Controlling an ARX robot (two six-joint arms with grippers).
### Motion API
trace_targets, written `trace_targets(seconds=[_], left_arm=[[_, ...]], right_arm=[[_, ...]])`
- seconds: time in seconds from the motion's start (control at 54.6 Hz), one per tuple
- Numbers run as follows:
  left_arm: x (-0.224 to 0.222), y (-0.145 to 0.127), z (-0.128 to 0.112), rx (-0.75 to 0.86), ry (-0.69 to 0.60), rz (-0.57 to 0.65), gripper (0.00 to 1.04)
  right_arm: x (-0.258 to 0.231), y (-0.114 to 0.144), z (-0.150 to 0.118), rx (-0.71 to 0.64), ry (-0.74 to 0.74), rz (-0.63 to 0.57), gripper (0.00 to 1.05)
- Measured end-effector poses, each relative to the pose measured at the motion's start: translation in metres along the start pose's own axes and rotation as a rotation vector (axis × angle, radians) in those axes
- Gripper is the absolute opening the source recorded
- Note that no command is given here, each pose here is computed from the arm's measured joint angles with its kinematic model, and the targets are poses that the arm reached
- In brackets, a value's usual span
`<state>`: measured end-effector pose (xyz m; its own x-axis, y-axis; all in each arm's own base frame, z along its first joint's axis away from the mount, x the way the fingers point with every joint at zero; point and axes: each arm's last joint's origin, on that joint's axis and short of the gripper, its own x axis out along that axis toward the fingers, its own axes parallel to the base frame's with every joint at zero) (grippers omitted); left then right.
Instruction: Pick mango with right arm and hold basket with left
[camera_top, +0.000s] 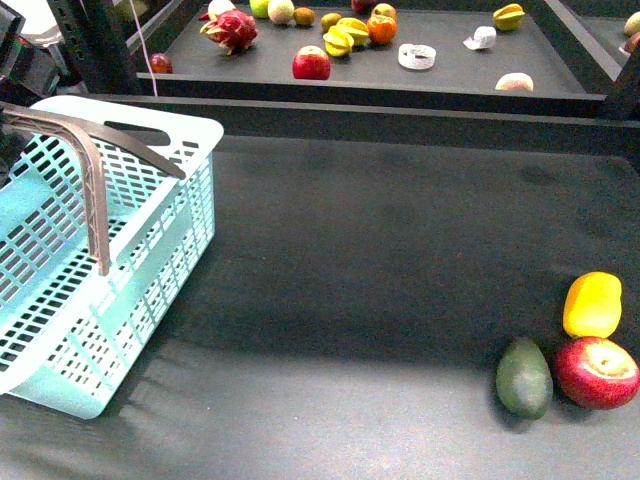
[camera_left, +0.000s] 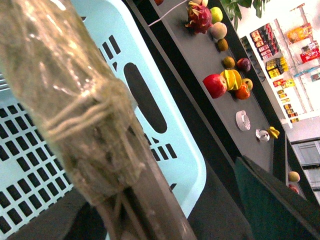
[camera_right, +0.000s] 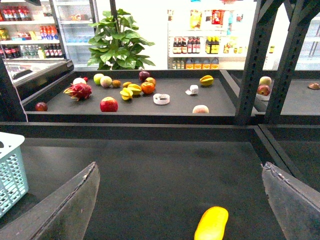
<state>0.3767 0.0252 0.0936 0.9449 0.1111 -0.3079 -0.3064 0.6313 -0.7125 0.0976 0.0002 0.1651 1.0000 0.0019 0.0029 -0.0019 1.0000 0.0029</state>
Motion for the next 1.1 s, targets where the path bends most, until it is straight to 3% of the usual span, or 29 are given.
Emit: trace_targets(seconds=[0.201, 0.348, 0.439, 0.513, 0.806, 1.099], left_arm=[[-0.001, -0.003, -0.007, 0.011, 0.048, 0.023, 0.34], [-0.007, -0.010, -0.010, -0.029, 0.109, 0.013, 0.18], [-0.020, -0.016, -0.016, 0.058, 0.178, -0.020, 0.09], [-0.032, -0.024, -0.018, 0.109, 0.207, -0.057, 0.09], [-0.111, -0.078, -0.028, 0.357, 0.302, -0.419, 0.08], [-0.162, -0.096, -0.059, 0.530, 0.400, -0.638, 0.08]], right_arm=[[0.000, 0.000, 0.000, 0.000, 0.000, 0.000, 0.97], [0.000, 0.000, 0.000, 0.000, 0.000, 0.000, 0.97], [0.000, 0.000, 0.000, 0.000, 0.000, 0.000, 0.97], [0.000, 0.000, 0.000, 0.000, 0.000, 0.000, 0.97], [0.000, 0.000, 0.000, 0.000, 0.000, 0.000, 0.97], [0.000, 0.000, 0.000, 0.000, 0.000, 0.000, 0.97]])
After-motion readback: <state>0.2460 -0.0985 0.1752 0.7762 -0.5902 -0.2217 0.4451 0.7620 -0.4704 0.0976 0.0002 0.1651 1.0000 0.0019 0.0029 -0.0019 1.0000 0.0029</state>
